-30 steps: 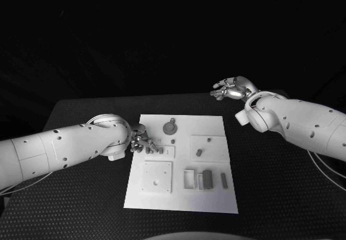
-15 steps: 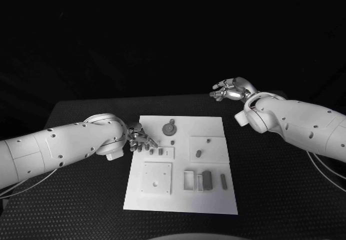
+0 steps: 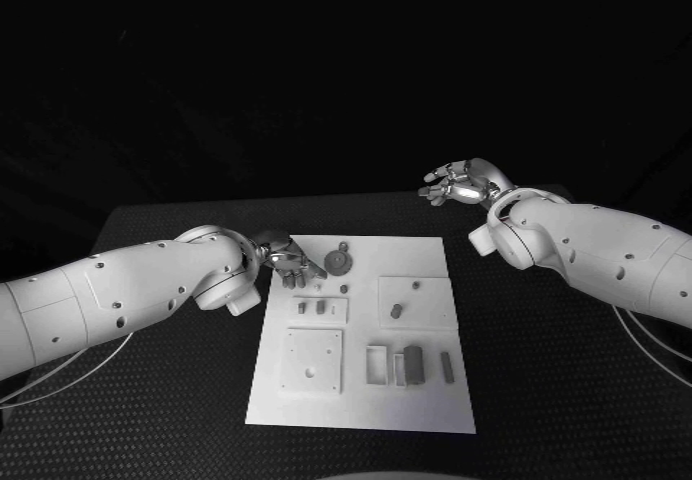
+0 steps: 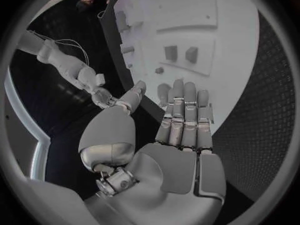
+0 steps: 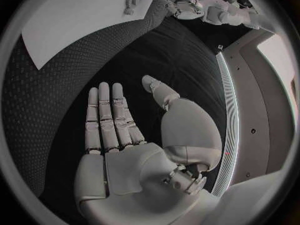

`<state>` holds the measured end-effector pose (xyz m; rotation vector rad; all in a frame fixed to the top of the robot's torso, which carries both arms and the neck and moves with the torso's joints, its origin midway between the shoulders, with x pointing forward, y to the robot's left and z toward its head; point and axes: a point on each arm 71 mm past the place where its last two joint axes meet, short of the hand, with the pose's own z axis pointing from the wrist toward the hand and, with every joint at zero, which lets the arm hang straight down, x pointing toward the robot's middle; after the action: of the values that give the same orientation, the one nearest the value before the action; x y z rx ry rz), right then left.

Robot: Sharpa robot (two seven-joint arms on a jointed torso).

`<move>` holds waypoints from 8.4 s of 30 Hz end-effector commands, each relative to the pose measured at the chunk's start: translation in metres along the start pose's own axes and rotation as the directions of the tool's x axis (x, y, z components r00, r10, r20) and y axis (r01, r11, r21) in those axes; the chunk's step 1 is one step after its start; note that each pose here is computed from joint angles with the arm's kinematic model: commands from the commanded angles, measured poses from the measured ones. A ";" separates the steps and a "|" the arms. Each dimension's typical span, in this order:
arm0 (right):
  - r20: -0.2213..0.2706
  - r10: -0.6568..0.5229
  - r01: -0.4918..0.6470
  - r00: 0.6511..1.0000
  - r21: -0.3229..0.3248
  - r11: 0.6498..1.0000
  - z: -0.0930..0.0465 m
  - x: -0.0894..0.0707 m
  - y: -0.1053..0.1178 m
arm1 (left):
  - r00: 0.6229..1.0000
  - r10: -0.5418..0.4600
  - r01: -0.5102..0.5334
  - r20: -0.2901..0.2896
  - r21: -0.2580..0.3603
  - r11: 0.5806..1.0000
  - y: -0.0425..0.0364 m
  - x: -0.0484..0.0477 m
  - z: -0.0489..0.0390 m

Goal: Assemble the parts on the task board

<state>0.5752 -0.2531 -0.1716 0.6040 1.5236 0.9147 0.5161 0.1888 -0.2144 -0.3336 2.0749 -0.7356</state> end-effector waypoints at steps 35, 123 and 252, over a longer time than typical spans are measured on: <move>-0.014 0.004 -0.004 1.000 -0.015 1.000 0.002 0.003 0.002 | 0.772 0.598 -0.630 0.214 0.380 0.677 -0.0418 0.0411 0.0267; -0.024 0.009 -0.009 1.000 -0.026 1.000 0.002 0.009 0.006 | 0.766 0.616 -0.634 0.186 0.381 0.673 -0.0273 0.0653 0.0417; -0.017 0.006 -0.006 1.000 -0.021 1.000 0.001 0.004 0.003 | 0.874 0.468 -0.484 0.130 0.307 0.819 0.0069 0.0223 0.0160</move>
<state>0.5749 -0.2492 -0.1717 0.5997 1.5232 0.9269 0.5190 0.1833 -0.2387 0.3242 1.8218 -0.7251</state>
